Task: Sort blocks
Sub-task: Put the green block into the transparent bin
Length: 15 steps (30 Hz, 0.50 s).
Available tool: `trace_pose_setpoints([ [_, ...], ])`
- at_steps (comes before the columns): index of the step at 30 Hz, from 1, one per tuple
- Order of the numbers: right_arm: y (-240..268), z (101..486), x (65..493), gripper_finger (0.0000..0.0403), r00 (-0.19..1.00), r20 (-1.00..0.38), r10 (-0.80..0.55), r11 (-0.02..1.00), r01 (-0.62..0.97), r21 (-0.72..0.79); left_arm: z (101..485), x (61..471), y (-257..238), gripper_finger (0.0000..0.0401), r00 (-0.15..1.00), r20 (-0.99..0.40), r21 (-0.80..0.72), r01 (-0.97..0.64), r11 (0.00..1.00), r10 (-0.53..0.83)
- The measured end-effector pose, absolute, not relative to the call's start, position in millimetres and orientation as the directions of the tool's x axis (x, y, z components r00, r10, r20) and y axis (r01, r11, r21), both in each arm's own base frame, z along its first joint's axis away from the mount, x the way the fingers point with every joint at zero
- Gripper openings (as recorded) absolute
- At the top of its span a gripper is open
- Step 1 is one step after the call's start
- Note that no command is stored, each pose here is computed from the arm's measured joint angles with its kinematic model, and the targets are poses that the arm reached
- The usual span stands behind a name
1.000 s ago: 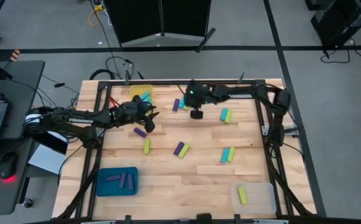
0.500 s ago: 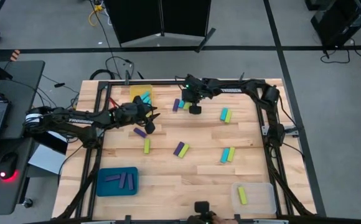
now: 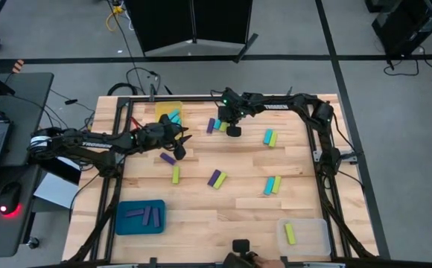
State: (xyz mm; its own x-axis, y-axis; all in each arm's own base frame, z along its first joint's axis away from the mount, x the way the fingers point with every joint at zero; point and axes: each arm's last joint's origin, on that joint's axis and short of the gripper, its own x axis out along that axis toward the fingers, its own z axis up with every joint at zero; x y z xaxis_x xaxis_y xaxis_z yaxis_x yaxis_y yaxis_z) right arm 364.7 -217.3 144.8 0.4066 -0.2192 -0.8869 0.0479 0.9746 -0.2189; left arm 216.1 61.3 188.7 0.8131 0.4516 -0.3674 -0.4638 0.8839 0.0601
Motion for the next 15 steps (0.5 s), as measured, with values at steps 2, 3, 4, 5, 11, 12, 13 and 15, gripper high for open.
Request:
trace_pose_setpoints([
  [2,-220.1,143.0,365.1,0.0007,0.412,-0.883,-0.224,0.974,0.054,-0.221,188.6,216.0,61.3,0.0163,0.813,-0.368,0.06,-0.464,0.884,0.451],
  [3,-220.3,142.7,364.3,0.0007,0.406,-0.887,-0.221,0.975,0.059,-0.216,188.6,216.0,61.3,0.0163,0.813,-0.369,0.06,-0.464,0.884,0.451],
  [4,-220.1,142.5,364.0,0.0007,0.402,-0.889,-0.219,0.976,0.073,-0.207,188.7,216.1,61.3,0.0163,0.813,-0.368,0.059,-0.464,0.884,0.451],
  [5,-220.0,142.7,363.7,0.0007,0.4,-0.89,-0.219,0.976,0.091,-0.199,188.7,216.1,61.4,0.0163,0.812,-0.368,0.058,-0.465,0.883,0.452],
  [11,-212.2,146.6,353.6,0.0007,0.287,-0.935,-0.211,0.953,0.275,-0.13,188.9,216.1,61.4,0.0163,0.812,-0.368,0.059,-0.466,0.883,0.453],
  [12,-210.4,146.4,351.9,0.0007,0.267,-0.943,-0.199,0.942,0.316,-0.11,188.9,216.1,61.4,0.0163,0.812,-0.368,0.059,-0.466,0.883,0.453],
  [13,-208.2,146.0,350.4,0.0008,0.245,-0.951,-0.188,0.93,0.356,-0.092,188.9,216.1,61.4,0.0163,0.812,-0.367,0.06,-0.465,0.883,0.453],
  [15,-202.9,145.3,349.9,0.0009,0.215,-0.961,-0.175,0.911,0.406,-0.075,188.9,216.2,61.4,0.0163,0.813,-0.367,0.059,-0.466,0.883,0.453],
])
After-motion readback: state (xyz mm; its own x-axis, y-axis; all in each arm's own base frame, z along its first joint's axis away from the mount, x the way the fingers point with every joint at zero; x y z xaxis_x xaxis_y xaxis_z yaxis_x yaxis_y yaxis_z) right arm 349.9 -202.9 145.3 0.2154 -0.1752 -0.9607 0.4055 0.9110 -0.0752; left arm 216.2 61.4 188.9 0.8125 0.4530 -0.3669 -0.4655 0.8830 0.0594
